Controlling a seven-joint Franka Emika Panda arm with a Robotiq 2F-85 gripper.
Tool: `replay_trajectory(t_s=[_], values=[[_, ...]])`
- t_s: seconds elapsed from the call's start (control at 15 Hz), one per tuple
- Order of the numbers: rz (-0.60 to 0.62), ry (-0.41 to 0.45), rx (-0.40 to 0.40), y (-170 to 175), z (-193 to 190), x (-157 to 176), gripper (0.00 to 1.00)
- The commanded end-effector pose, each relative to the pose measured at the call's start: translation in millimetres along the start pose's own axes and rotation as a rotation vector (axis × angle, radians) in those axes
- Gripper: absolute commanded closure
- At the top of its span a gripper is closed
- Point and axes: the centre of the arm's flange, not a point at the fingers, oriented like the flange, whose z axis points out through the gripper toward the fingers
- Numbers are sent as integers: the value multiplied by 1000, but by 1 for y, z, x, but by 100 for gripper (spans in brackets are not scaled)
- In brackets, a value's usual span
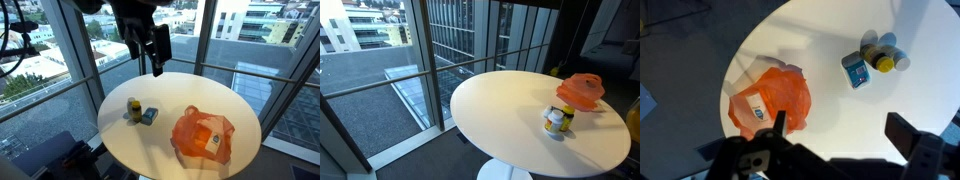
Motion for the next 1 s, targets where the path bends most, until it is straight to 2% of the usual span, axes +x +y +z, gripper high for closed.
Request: replay_trajectory(t_s=[0.0,0.27,0.47,0.93], values=[[0,1,0,0,0,0,0],[4,4,-4,-2,-3,2,0],[18,-32,-18,-12,-9,15,0],[126,-119,-63,-15,-3,75,0]])
